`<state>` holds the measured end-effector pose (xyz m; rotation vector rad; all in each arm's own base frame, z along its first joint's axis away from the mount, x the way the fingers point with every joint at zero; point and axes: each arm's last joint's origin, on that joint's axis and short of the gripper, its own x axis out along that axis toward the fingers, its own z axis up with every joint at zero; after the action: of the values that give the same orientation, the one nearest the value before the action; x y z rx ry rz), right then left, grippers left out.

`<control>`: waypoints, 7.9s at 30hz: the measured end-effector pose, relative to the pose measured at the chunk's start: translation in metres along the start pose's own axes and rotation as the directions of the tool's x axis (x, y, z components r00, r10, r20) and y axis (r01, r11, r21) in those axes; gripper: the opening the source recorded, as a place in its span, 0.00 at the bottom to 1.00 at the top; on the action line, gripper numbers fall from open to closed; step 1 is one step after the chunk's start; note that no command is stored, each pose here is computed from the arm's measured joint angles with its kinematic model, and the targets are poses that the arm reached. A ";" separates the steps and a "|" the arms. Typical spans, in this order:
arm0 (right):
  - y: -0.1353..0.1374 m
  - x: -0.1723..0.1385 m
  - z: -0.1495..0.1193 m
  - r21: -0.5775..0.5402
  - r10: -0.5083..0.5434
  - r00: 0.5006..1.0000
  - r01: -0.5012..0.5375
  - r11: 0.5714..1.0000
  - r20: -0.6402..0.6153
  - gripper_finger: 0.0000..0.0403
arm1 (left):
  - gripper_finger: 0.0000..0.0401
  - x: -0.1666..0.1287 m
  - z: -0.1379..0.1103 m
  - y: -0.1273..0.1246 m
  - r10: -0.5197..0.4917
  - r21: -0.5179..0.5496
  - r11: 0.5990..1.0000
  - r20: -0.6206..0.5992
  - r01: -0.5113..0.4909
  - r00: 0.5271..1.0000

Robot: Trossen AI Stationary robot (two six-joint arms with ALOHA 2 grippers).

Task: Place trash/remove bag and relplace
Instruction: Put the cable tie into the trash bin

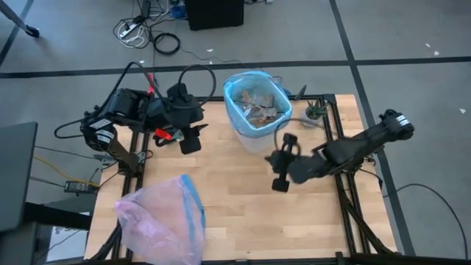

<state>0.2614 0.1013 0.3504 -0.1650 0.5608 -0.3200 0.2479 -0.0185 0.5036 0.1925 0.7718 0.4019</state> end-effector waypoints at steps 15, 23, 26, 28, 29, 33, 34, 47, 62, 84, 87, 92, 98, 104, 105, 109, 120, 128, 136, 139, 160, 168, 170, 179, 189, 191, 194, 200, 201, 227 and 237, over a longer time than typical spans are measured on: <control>-0.108 -0.001 0.059 -0.105 -0.468 0.874 0.481 0.870 0.131 0.00 | 0.53 -0.001 0.019 -0.001 -0.002 -0.105 0.994 0.176 0.021 0.984; -0.140 0.003 0.058 -0.004 -0.528 0.843 0.531 0.848 0.102 0.00 | 0.53 0.013 0.026 -0.009 0.016 -0.107 0.994 0.174 0.003 0.985; -0.138 -0.003 0.055 -0.076 -0.568 0.819 0.573 0.816 0.074 0.00 | 0.53 0.022 0.026 -0.013 0.083 -0.092 0.993 0.132 -0.072 0.988; -0.136 -0.004 0.048 -0.188 -0.616 0.788 0.608 0.771 0.024 0.00 | 0.53 0.029 0.026 -0.014 0.134 -0.075 0.989 0.102 -0.126 0.986; -0.136 -0.005 0.045 -0.235 -0.638 0.770 0.621 0.748 0.003 0.00 | 0.53 0.029 0.027 -0.013 0.160 -0.080 0.985 0.107 -0.152 0.981; -0.133 -0.007 0.033 -0.374 -0.682 0.728 0.615 0.694 -0.066 0.00 | 0.53 0.031 0.029 -0.007 0.242 -0.064 0.970 0.115 -0.236 0.963; -0.132 -0.008 0.030 -0.400 -0.687 0.723 0.609 0.685 -0.077 0.00 | 0.53 0.032 0.030 -0.005 0.261 -0.063 0.965 0.118 -0.255 0.958; -0.137 -0.026 0.010 -0.817 -0.868 0.489 0.466 0.340 -0.083 0.00 | 0.53 0.039 0.036 0.012 0.294 -0.076 0.955 0.147 -0.285 0.945; -0.125 0.006 0.049 -0.898 -0.587 0.809 0.277 0.342 0.026 0.00 | 0.53 0.039 0.037 0.012 0.287 -0.102 0.956 0.150 -0.274 0.946; -0.147 0.042 0.055 -0.726 -0.497 0.866 0.374 0.577 0.052 0.00 | 0.54 0.058 0.045 0.008 0.177 0.016 0.983 0.176 -0.182 0.968; -0.147 0.040 0.055 -0.677 -0.487 0.871 0.393 0.622 0.059 0.00 | 0.55 0.077 0.047 0.009 0.167 0.156 0.970 0.134 -0.188 0.977; -0.147 0.040 0.055 -0.549 -0.465 0.883 0.421 0.722 0.067 0.00 | 0.59 0.113 0.049 0.017 0.219 0.276 0.933 0.070 -0.230 0.973; -0.146 0.040 0.057 -0.426 -0.423 0.902 0.417 0.803 0.084 0.00 | 0.60 0.149 0.050 0.030 0.255 0.298 0.921 0.028 -0.252 0.966; -0.146 0.040 0.059 -0.394 -0.424 0.900 0.429 0.813 0.104 0.00 | 0.60 0.175 0.045 0.040 0.235 0.308 0.928 -0.039 -0.212 0.971; -0.146 0.040 0.059 -0.394 -0.424 0.900 0.429 0.813 0.104 0.00 | 0.59 0.179 0.044 0.041 0.235 0.308 0.928 -0.049 -0.209 0.971; -0.146 0.039 0.059 -0.386 -0.424 0.899 0.431 0.815 0.108 0.00 | 0.50 0.194 0.040 0.046 0.235 0.284 0.938 -0.093 -0.201 0.967; -0.144 0.041 0.060 -0.305 -0.328 0.936 0.353 0.885 0.130 0.00 | 0.01 0.196 0.040 0.052 0.247 0.236 0.946 -0.082 -0.222 0.965; -0.135 0.040 0.059 -0.259 -0.216 0.967 0.244 0.935 0.135 0.07 | 0.01 0.208 0.034 0.055 0.249 0.254 0.945 -0.143 -0.208 0.958; -0.137 0.024 0.056 -0.150 -0.327 0.940 0.339 0.929 0.100 0.27 | 0.00 0.218 0.027 0.060 0.225 0.260 0.950 -0.195 -0.171 0.955; -0.141 0.004 0.062 -0.092 -0.429 0.890 0.445 0.891 0.157 0.28 | 0.00 0.220 0.028 0.065 0.176 0.234 0.963 -0.172 -0.133 0.969; -0.160 -0.036 0.061 -0.044 -0.122 0.943 0.143 0.989 0.311 0.18 | 0.03 0.237 0.040 0.069 -0.032 0.155 0.987 0.009 0.031 0.999; -0.166 -0.008 0.058 -0.022 -0.147 0.962 0.156 0.987 0.231 0.42 | 0.03 0.245 0.037 0.061 -0.085 0.137 0.987 -0.020 0.087 0.996; -0.167 -0.007 0.058 -0.005 -0.166 0.959 0.172 0.985 0.228 0.49 | 0.03 0.246 0.038 0.060 -0.086 0.137 0.987 -0.020 0.088 0.996; -0.174 -0.020 0.060 0.007 -0.246 0.935 0.253 0.967 0.255 0.51 | 0.03 0.254 0.035 0.057 -0.092 0.130 0.987 -0.045 0.098 0.995; -0.181 -0.011 0.051 0.044 -0.221 0.959 0.217 0.975 0.176 0.31 | 0.03 0.254 0.035 0.056 -0.092 0.131 0.987 -0.045 0.098 0.995; -0.184 -0.010 0.050 0.056 -0.233 0.958 0.227 0.972 0.167 0.25 | 0.03 0.253 0.036 0.055 -0.095 0.133 0.986 -0.044 0.100 0.994; -0.189 -0.007 0.049 0.066 -0.226 0.961 0.218 0.974 0.159 0.13 | 0.03 0.253 0.036 0.054 -0.112 0.133 0.984 -0.040 0.116 0.993; -0.192 0.004 0.047 0.083 -0.193 0.972 0.183 0.980 0.137 0.02 | 0.03 0.252 0.036 0.050 -0.122 0.134 0.983 -0.046 0.127 0.991; -0.193 0.007 0.046 0.085 -0.191 0.974 0.181 0.980 0.125 0.02 | 0.03 0.252 0.036 0.049 -0.124 0.136 0.982 -0.046 0.129 0.991; -0.196 0.061 0.017 0.172 0.048 0.989 -0.023 0.985 -0.141 0.00 | 0.32 0.234 0.044 0.032 -0.034 0.123 0.992 -0.035 0.038 0.999; -0.192 0.061 0.019 0.263 0.197 0.977 -0.168 0.950 -0.085 0.00 | 0.32 0.232 0.038 0.031 -0.043 0.136 0.989 -0.094 0.056 0.995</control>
<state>0.2723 -0.0986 0.3824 0.1544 0.6343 -0.2189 0.4159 0.1066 0.3918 0.2860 0.8937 0.3114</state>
